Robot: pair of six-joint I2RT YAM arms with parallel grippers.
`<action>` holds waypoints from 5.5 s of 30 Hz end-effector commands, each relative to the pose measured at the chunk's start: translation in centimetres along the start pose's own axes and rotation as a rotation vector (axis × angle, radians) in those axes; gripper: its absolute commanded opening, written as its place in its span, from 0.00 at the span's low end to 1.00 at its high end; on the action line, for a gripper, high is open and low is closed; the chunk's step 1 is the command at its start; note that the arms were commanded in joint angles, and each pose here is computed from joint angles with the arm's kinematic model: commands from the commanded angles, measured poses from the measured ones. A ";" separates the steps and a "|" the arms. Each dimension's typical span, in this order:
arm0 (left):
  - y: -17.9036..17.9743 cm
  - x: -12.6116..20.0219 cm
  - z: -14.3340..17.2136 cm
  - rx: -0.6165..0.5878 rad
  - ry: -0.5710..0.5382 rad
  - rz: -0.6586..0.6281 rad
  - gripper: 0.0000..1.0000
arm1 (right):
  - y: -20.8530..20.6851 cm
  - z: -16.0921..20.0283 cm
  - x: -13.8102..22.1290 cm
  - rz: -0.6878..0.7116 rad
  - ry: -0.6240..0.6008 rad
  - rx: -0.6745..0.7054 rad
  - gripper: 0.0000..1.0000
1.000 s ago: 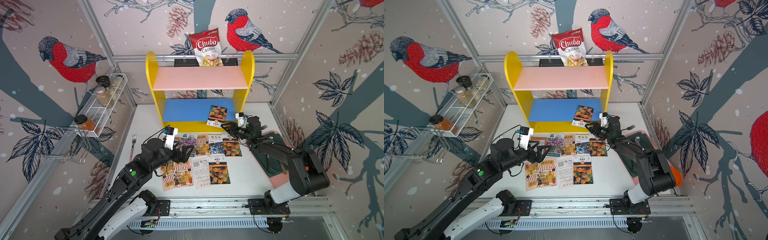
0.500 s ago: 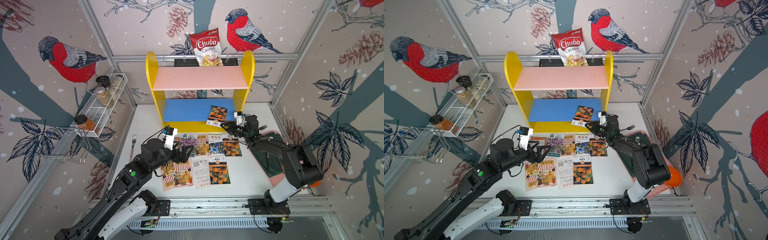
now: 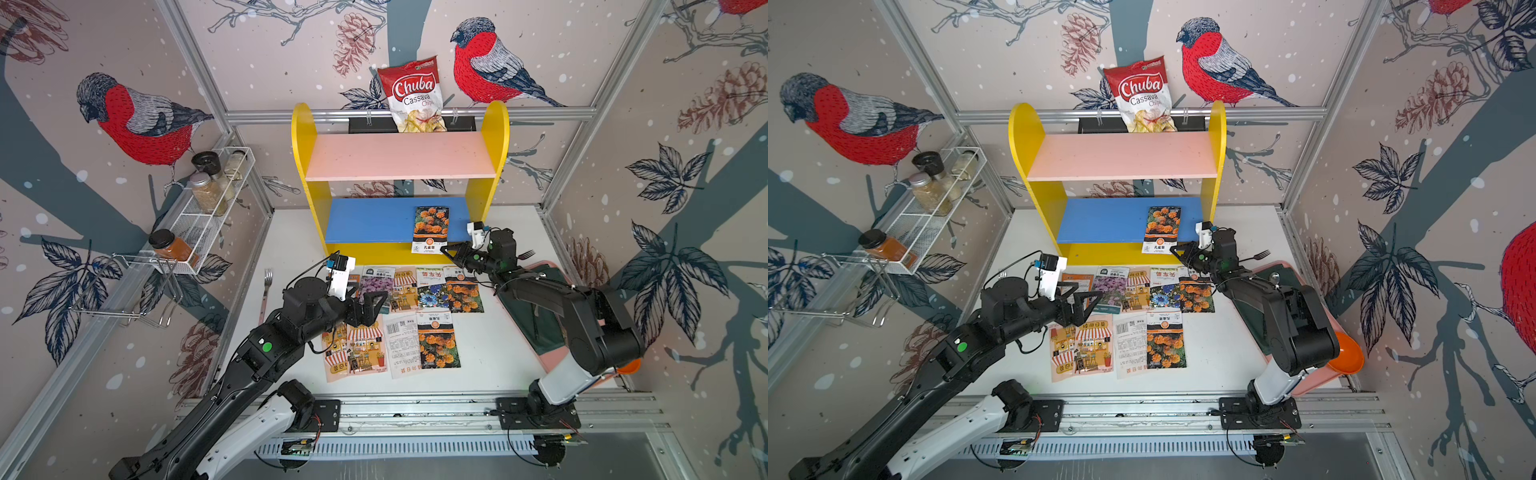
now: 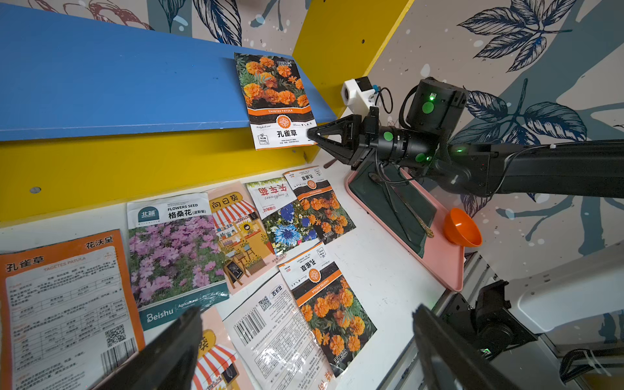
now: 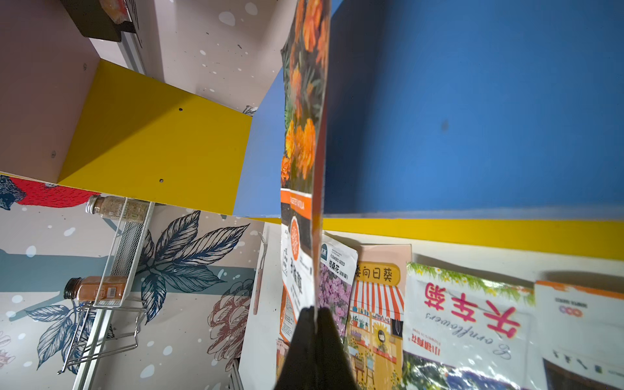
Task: Take the seed bag off the shelf
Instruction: Pick up the seed packet from the shelf, then place the seed packet at the center of the board.
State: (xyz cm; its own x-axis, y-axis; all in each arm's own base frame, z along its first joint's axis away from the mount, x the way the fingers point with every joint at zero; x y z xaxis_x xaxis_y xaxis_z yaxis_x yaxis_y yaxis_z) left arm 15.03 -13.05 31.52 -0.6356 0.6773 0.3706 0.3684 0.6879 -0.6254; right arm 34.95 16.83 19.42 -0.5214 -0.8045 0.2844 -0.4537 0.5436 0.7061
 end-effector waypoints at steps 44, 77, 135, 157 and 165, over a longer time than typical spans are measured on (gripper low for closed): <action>-1.0 -5.3 2.0 0.257 0.120 0.410 0.91 | 11.0 10.3 16.3 -0.026 0.097 0.106 0.00; -1.9 -10.1 2.4 0.419 0.183 0.588 0.46 | 14.9 10.7 15.7 -0.294 0.088 0.160 0.00; -5.5 -22.2 15.8 0.590 0.463 0.409 0.00 | 20.1 6.8 24.8 0.111 0.248 0.431 1.00; -3.3 -25.0 20.4 0.685 0.490 0.033 0.00 | 19.5 7.3 24.7 0.126 0.246 0.425 1.00; -3.0 -25.6 21.1 0.694 0.512 0.010 0.08 | 19.4 7.4 24.6 0.127 0.246 0.424 1.00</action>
State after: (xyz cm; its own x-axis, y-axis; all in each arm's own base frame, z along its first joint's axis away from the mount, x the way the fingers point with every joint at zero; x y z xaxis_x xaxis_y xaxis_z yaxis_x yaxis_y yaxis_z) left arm 15.86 -37.63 9.49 -0.1892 0.8326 0.5206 -0.2259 0.4790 -0.8482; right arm 7.85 9.33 35.30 -0.4168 -0.7344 0.5356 -0.6750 0.6447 0.3588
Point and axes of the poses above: each gripper's point midway between its finger pads, its own x axis back along the fingers, its own y axis along the line the jaws close on, z = x × y, the point moved 9 cm from there along x, back along the fingers, and after that the axes turned 15 degrees about x, right-handed, at the moved point
